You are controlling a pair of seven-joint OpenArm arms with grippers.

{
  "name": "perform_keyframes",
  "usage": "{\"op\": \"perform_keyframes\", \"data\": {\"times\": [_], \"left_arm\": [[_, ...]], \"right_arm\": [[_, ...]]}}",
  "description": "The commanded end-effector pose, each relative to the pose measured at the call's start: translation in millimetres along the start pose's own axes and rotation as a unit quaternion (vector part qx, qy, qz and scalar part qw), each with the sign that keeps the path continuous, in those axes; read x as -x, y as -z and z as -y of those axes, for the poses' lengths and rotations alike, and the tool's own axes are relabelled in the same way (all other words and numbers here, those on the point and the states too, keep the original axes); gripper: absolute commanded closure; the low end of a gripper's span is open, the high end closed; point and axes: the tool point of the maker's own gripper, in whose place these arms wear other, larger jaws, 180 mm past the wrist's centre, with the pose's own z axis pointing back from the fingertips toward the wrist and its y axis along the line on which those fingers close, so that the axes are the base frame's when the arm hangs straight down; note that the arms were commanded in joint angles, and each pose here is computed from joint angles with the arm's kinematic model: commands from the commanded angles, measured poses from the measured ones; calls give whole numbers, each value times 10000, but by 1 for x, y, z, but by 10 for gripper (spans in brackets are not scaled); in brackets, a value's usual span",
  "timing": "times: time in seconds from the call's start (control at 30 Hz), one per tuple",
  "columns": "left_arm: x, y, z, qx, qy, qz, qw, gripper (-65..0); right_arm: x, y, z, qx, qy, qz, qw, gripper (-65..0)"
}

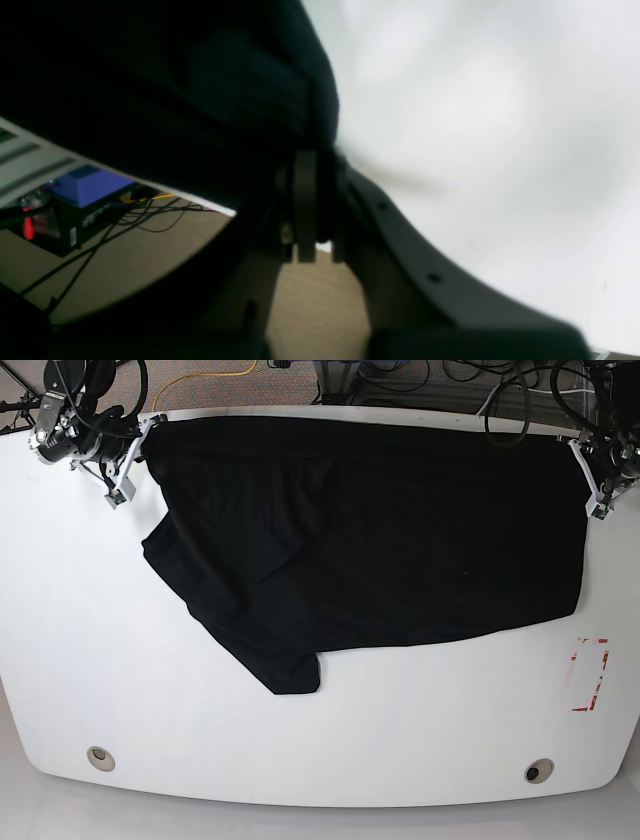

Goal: Fold the T-shirt properly
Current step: 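Pull the shirt edge taut with both grippers, spreading it flat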

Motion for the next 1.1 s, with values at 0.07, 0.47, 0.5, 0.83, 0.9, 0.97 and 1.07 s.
{"op": "perform_keyframes", "data": {"times": [0.07, 0.47, 0.5, 0.83, 0.9, 0.97, 1.07], "left_arm": [[-1, -8, -15, -227, 58, -109, 9997, -247], [-18, -45, -39, -836, 108, -206, 9962, -440], [-19, -49, -40, -887, 137, -248, 9957, -440], [-42, -72, -48, -1233, 235, -118, 9920, -439], [-43, -74, -49, -1260, 254, -94, 9917, -439], [-44, -74, -48, -1262, 250, -95, 9916, -439], [-51, -74, -45, -1141, 216, 85, 9932, -439]], "right_arm": [[-5, -7, 8, 152, -82, 48, 9998, -8], [-15, -11, 10, 222, -126, 183, 9995, -304], [-17, -12, 9, 238, -154, 220, 9994, -341], [-40, -27, 4, 394, -444, 550, 9967, -407], [-42, -28, 4, 404, -465, 581, 9964, -406], [-43, -28, 4, 410, -471, 593, 9963, -406], [-53, -31, 8, 465, -485, 724, 9951, -406]]}}
